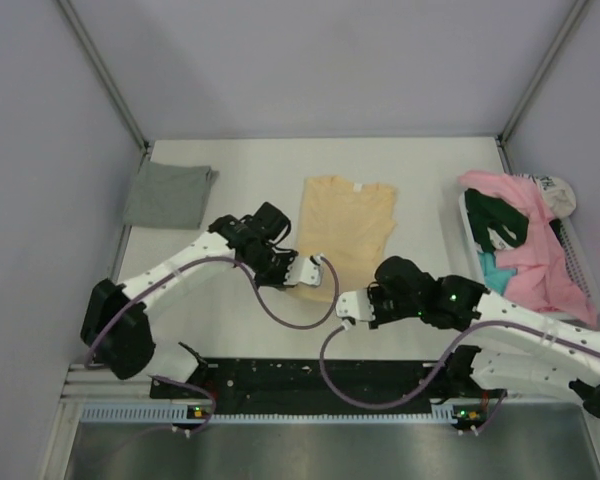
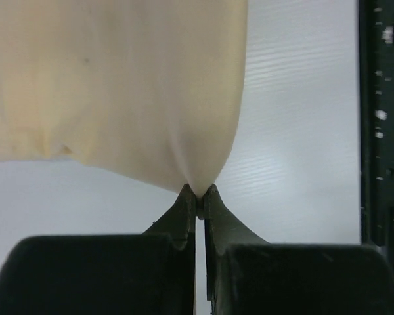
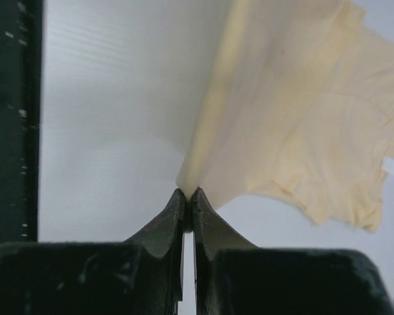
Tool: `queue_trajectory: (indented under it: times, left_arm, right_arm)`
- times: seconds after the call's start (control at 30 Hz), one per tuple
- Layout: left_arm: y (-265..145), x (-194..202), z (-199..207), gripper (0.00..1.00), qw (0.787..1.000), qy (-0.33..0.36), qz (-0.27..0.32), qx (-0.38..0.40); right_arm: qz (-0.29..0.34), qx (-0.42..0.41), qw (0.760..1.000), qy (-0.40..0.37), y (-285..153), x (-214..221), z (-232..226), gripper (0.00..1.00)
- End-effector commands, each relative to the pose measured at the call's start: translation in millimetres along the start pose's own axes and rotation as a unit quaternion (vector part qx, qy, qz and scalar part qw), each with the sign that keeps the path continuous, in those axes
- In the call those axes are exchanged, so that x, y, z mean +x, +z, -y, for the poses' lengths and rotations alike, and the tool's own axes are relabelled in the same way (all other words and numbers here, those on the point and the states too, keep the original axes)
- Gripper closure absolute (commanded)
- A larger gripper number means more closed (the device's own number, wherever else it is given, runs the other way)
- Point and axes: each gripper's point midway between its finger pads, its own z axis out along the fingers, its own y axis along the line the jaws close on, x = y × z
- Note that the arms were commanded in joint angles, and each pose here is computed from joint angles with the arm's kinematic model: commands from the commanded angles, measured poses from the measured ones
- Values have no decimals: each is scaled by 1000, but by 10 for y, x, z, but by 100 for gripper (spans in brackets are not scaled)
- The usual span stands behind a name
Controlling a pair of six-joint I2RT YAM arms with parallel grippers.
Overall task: Fold and stack the t-shirts
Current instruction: Grab one side of the 2/3 rectangular tshirt with both arms, then fold the long partially folded tshirt into a neat square
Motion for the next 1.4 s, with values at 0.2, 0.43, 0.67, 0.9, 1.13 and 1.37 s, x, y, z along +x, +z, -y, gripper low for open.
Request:
queue_trajectory:
  times: [0.2,0.43,0.67,0.9,1.13,1.37]
  left_arm:
    - [-826,-278,1299,100,990,-15,60,125]
    - [-1059,-500,657,100,994,-78,67,-26]
    - [-1259,-542,-394,100,972,-168,102,-126]
    - [-964,-412,-1209,100,965,-219,81,-122]
    - [-489,-60,-1933,100,951,-279,22,-130]
    - [-22,204,-2264,99,943,-305,-12,-129]
  right_arm:
    - [118,-88,989,15,-823,-718,-485,100]
    - [128,6,990,66,-957,-713,20,100]
    - [88,113,973,180,-843,-290,803,100]
    - [42,137,946,292,-359,387,1299,100]
    - [-17,149,912,382,41,997,1515,100]
    - [-62,136,891,428,373,1368,1545,100]
